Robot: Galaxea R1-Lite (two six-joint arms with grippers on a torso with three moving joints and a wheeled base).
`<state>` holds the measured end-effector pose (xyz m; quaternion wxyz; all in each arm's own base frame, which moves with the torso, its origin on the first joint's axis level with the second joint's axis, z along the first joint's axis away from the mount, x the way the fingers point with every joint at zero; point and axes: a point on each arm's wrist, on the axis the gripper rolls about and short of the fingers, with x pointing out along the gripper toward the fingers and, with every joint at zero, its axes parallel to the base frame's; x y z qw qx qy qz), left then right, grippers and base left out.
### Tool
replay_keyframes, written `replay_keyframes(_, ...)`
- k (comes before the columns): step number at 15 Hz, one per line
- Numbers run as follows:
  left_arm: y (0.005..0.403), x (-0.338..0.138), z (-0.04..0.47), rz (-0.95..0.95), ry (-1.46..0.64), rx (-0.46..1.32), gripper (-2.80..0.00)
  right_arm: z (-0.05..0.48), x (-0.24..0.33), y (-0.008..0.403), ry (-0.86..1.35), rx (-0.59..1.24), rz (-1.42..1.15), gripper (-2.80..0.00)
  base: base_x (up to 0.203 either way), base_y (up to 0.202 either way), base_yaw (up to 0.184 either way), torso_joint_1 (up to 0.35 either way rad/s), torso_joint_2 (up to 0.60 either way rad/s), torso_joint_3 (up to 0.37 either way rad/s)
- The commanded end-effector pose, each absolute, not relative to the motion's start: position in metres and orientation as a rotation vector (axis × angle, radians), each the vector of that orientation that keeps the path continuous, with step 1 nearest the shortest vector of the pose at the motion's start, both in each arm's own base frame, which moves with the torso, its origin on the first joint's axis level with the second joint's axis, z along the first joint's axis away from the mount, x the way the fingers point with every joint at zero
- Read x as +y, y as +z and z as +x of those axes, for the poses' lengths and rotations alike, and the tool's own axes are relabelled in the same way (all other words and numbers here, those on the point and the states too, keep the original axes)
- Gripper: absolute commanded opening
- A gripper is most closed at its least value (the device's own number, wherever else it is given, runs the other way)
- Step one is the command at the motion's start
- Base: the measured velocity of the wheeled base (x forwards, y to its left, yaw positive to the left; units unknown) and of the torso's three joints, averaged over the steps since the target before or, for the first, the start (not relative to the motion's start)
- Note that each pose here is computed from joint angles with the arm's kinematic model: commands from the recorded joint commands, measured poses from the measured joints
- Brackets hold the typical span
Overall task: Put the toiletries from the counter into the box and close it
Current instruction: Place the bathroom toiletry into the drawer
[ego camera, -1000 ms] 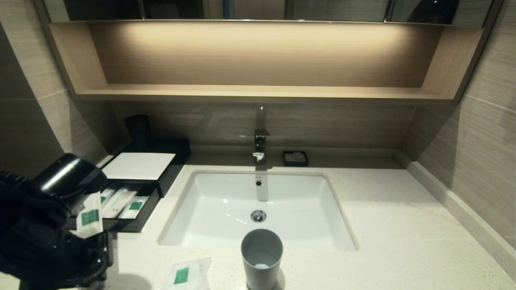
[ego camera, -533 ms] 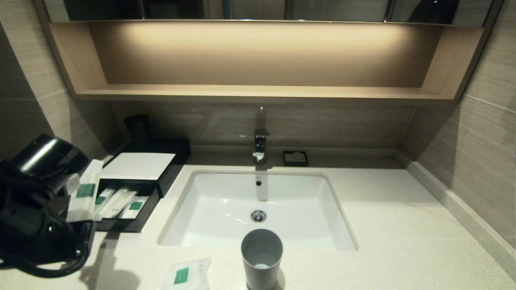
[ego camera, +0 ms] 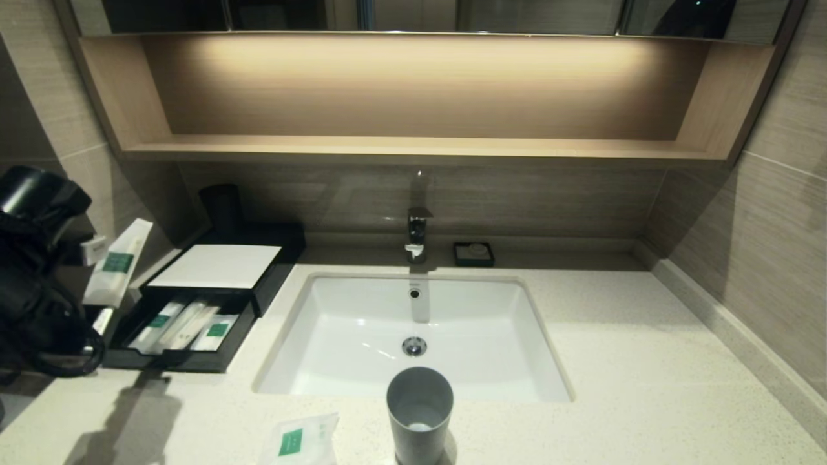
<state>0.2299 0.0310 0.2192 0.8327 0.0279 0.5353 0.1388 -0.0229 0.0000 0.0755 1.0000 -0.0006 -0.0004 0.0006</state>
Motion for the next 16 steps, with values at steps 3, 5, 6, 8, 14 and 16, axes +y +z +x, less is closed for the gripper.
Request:
replay_keyframes(3,0.213,0.051,0.264,0.057,0.248,1.169,-2.80,-0.023,0.000,0.075,0.002,0.002,-0.002,-2.80,0.000,0.000,0.000,0.000,0.00,0.000)
replay_keyframes(5,0.218,0.058,0.267,0.043,0.190,1.153,-2.80,-0.023,0.000,0.075,0.002,0.002,-0.002,-2.80,0.000,0.000,0.000,0.000,0.00,0.000)
replay_keyframes(6,0.220,0.064,0.268,0.041,0.185,1.143,-2.80,-0.023,0.000,0.075,0.002,0.002,-0.002,-2.80,0.000,0.000,0.000,0.000,0.00,0.000)
replay_keyframes(8,0.222,0.076,0.270,0.022,0.174,1.131,-2.80,-0.023,0.000,0.075,0.002,0.002,-0.002,-2.80,0.000,0.000,0.000,0.000,0.00,0.000)
replay_keyframes(14,0.209,0.119,0.285,0.035,0.143,1.180,-2.80,-0.023,0.000,0.075,0.002,0.000,-0.002,-2.80,0.000,0.000,0.000,0.000,0.00,0.000)
replay_keyframes(16,0.213,0.124,0.294,0.031,0.139,1.197,-2.80,-0.023,0.000,0.075,0.002,0.002,-0.002,-2.80,0.000,0.000,0.000,0.000,0.00,0.000)
